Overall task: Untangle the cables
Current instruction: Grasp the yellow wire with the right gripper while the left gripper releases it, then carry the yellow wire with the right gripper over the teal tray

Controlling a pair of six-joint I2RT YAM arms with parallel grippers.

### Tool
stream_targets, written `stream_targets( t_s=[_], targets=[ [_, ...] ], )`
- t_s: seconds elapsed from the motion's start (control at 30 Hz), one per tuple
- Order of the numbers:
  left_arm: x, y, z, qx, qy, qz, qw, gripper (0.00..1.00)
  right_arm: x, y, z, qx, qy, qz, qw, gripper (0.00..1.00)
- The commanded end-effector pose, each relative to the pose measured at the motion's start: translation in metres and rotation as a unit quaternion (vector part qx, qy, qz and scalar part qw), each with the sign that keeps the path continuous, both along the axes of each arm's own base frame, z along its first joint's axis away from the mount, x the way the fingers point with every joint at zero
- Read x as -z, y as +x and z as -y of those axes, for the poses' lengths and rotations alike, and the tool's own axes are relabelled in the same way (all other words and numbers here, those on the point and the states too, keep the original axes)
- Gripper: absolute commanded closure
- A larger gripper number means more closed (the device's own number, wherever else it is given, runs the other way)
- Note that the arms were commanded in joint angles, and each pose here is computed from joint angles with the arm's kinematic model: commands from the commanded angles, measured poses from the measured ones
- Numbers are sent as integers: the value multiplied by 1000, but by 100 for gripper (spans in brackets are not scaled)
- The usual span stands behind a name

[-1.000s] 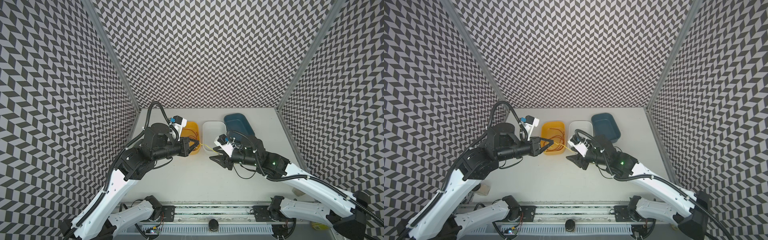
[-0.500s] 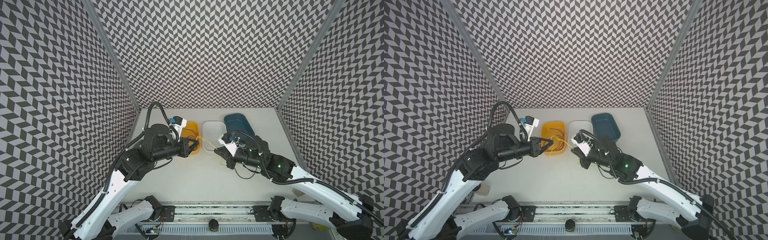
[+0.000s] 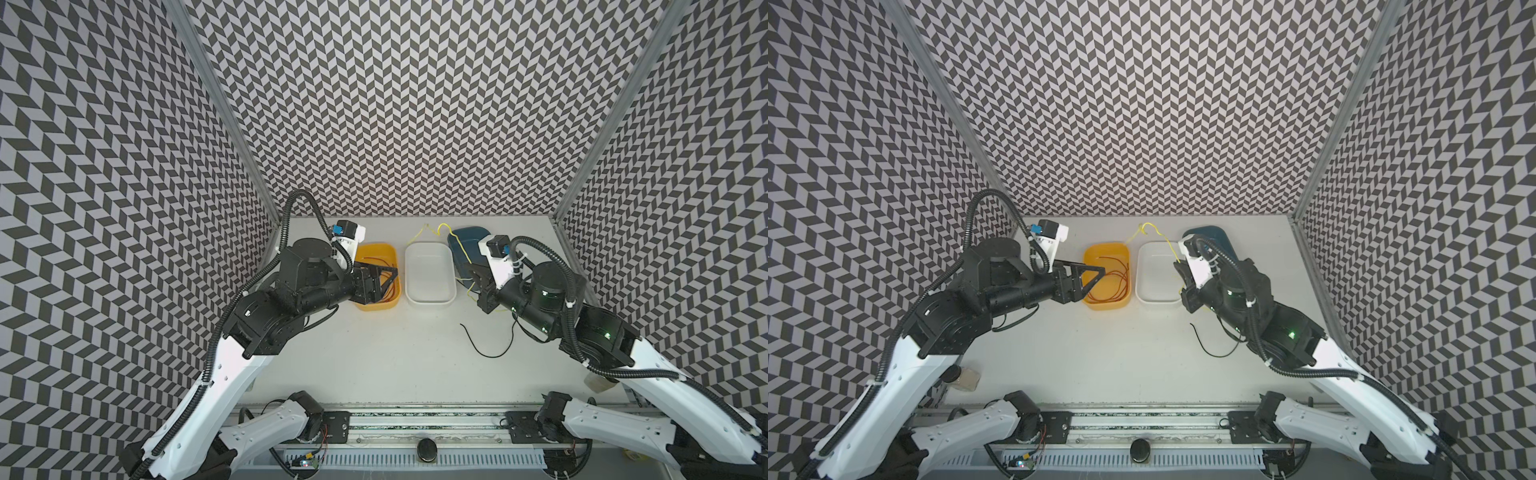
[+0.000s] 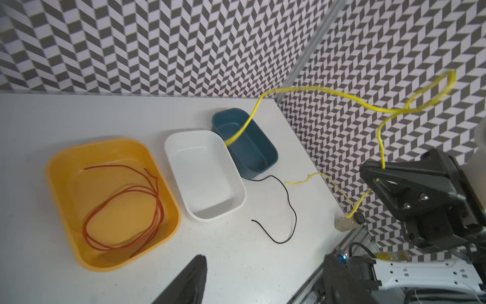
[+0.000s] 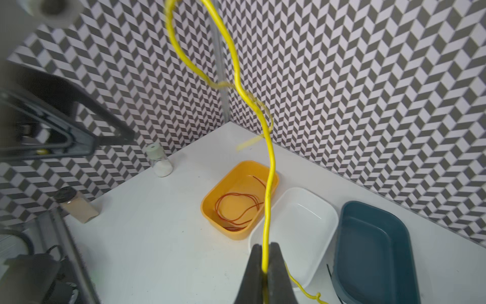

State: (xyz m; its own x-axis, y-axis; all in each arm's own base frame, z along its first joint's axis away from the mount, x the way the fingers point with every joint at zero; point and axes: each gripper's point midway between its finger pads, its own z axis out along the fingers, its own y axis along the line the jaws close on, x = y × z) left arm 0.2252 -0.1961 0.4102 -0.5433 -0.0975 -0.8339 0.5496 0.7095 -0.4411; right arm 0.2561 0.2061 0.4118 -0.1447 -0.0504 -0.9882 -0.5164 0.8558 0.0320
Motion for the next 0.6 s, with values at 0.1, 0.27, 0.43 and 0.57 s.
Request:
stream_targets(
  t_s=[0.1, 0.27, 0.43, 0.57],
  targets=[
    [-11, 15, -32, -86, 15, 56, 995, 21, 9, 21, 67, 130, 8, -63, 989, 100],
    [0, 21, -44, -120, 19, 70, 990, 18, 13, 40, 105, 209, -5, -104, 972, 100],
    [16, 26, -49, -138, 31, 75, 987, 18, 27, 65, 130, 286, -53, -146, 945, 100],
    [28, 30, -50, -146, 35, 74, 986, 19, 59, 96, 117, 276, -90, -225, 930, 100]
  ],
)
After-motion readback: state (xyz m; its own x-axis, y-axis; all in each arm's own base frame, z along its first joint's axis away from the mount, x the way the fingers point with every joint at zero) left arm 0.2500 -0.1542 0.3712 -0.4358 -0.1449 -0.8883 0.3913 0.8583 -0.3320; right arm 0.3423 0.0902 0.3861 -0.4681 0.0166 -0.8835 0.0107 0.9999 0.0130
